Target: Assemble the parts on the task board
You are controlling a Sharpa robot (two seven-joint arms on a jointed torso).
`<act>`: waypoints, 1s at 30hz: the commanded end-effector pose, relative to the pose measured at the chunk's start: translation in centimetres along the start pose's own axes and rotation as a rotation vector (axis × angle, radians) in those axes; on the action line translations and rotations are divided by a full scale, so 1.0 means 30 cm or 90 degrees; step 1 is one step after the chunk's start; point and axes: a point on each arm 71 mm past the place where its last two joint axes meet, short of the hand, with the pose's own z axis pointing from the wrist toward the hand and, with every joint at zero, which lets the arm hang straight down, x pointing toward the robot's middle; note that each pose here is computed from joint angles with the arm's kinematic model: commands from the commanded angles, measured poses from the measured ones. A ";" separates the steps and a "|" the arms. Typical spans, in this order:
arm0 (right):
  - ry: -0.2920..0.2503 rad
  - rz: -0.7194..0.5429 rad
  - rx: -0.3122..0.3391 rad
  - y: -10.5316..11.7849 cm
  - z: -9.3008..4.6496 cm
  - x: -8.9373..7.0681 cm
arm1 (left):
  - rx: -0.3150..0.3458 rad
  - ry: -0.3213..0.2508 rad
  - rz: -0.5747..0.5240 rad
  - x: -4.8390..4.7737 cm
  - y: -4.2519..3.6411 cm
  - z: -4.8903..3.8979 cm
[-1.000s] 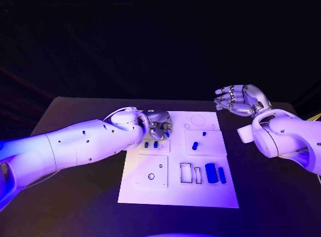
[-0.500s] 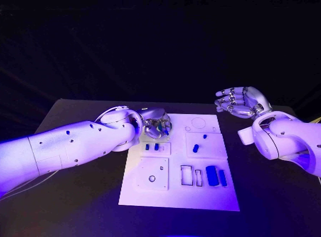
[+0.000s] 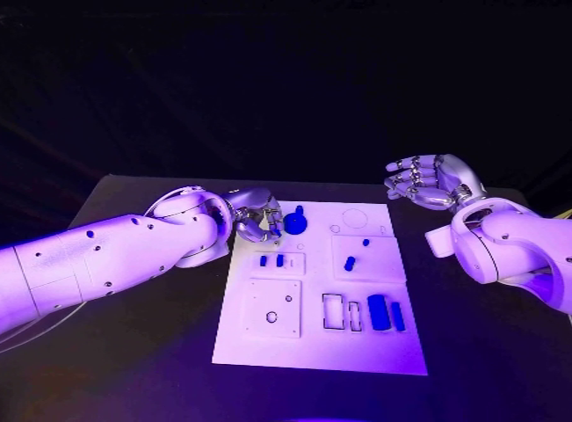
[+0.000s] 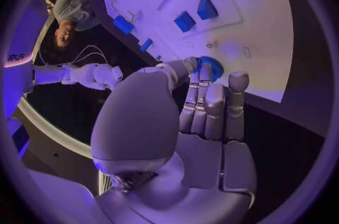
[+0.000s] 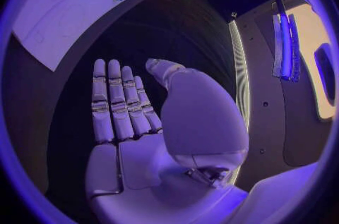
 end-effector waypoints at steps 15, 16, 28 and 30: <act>0.014 0.004 -0.006 0.000 -0.003 0.014 | -0.022 0.027 0.014 0.024 0.024 0.018; 0.014 0.004 -0.006 0.000 -0.003 0.014 | -0.023 0.029 0.014 0.025 0.026 0.019; 0.015 0.004 -0.007 0.001 -0.004 0.016 | -0.027 0.045 0.017 0.044 0.032 0.027; 0.015 0.004 -0.007 0.001 -0.004 0.016 | -0.027 0.046 0.016 0.048 0.033 0.029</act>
